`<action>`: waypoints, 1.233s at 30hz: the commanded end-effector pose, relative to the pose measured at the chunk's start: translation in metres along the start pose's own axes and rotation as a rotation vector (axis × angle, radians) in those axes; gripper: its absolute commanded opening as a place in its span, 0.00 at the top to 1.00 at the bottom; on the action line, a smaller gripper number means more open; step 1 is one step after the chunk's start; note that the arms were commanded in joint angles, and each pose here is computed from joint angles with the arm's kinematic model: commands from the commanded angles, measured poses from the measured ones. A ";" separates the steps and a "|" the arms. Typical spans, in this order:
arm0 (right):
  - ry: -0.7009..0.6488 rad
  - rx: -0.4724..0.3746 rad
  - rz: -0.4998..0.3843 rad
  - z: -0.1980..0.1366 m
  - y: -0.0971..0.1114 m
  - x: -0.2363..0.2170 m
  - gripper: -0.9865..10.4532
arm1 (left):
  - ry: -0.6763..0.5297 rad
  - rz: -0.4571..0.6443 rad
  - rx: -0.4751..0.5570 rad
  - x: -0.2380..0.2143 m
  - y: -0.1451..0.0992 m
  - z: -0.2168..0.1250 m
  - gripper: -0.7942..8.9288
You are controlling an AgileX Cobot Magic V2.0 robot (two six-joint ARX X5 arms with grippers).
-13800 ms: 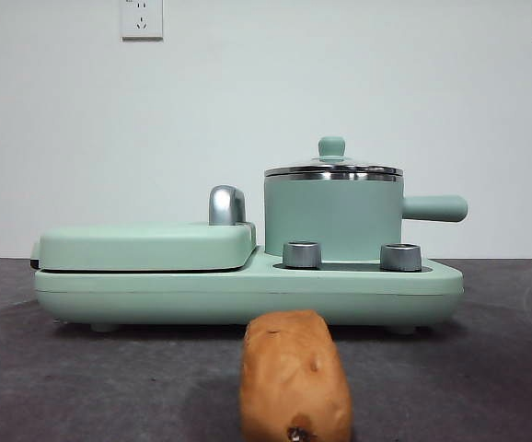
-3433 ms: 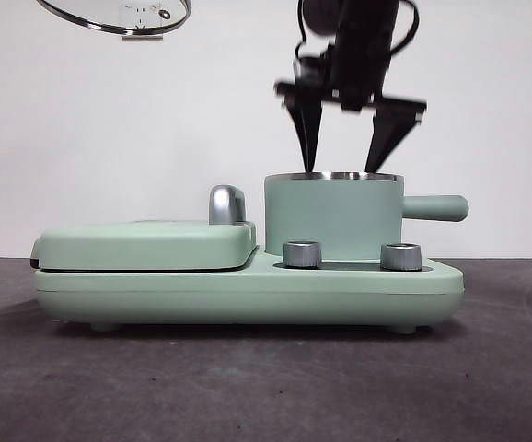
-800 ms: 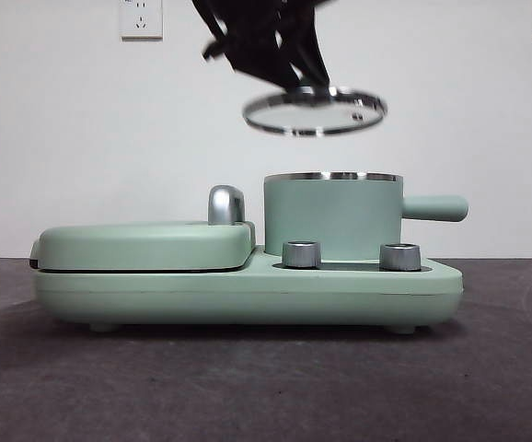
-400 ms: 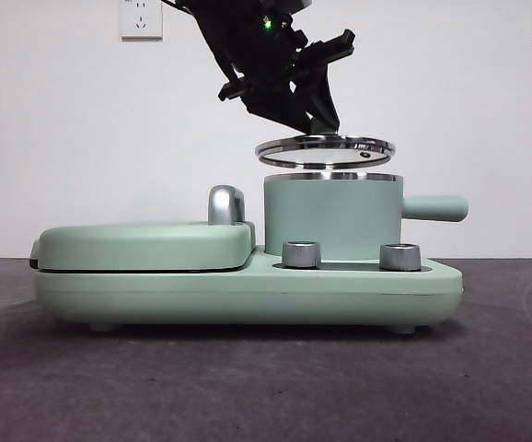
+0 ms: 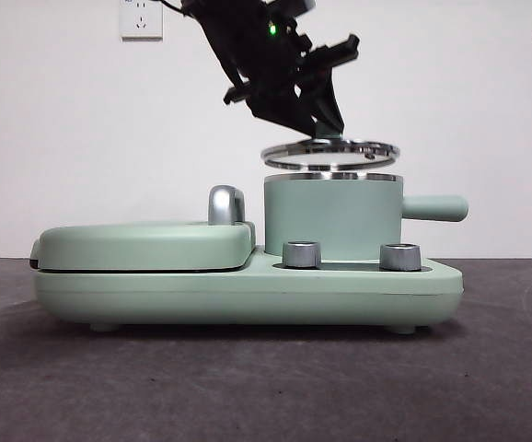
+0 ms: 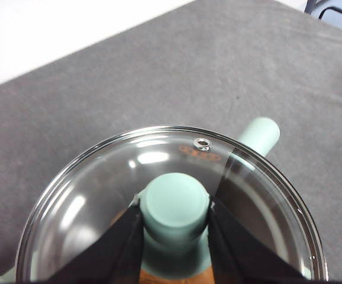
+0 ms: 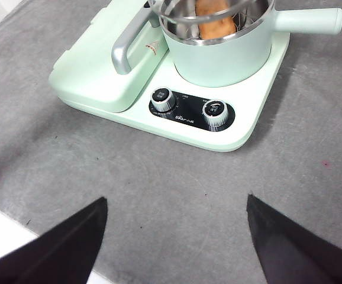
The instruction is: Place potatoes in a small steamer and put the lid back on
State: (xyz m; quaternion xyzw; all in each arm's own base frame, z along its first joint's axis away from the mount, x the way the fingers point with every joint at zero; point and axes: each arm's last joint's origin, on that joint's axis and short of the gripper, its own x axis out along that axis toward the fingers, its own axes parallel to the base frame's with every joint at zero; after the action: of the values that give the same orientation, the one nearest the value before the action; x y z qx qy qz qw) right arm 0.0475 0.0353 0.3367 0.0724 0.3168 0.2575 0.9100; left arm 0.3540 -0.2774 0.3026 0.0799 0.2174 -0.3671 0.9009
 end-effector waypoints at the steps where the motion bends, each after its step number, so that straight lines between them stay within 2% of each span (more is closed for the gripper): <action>1: -0.010 -0.012 0.010 0.002 0.001 -0.001 0.60 | -0.026 -0.010 0.005 0.009 -0.004 0.003 0.90; 15: -0.011 -0.012 0.010 0.002 0.001 -0.001 0.60 | -0.037 -0.005 0.008 0.015 -0.003 0.000 0.90; 30: -0.011 -0.012 0.009 0.002 0.001 -0.001 0.60 | 0.053 -0.014 0.004 0.030 -0.006 -0.017 0.90; 37: -0.014 -0.012 0.002 0.002 0.001 -0.001 0.60 | 0.106 -0.023 0.061 0.030 -0.011 -0.022 0.89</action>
State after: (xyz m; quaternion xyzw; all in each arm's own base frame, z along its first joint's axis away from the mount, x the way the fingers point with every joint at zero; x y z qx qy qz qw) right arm 0.0475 0.0352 0.3367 0.0720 0.3163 0.2558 0.9107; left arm 0.3585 -0.2868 0.2864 0.1014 0.2329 -0.3666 0.8950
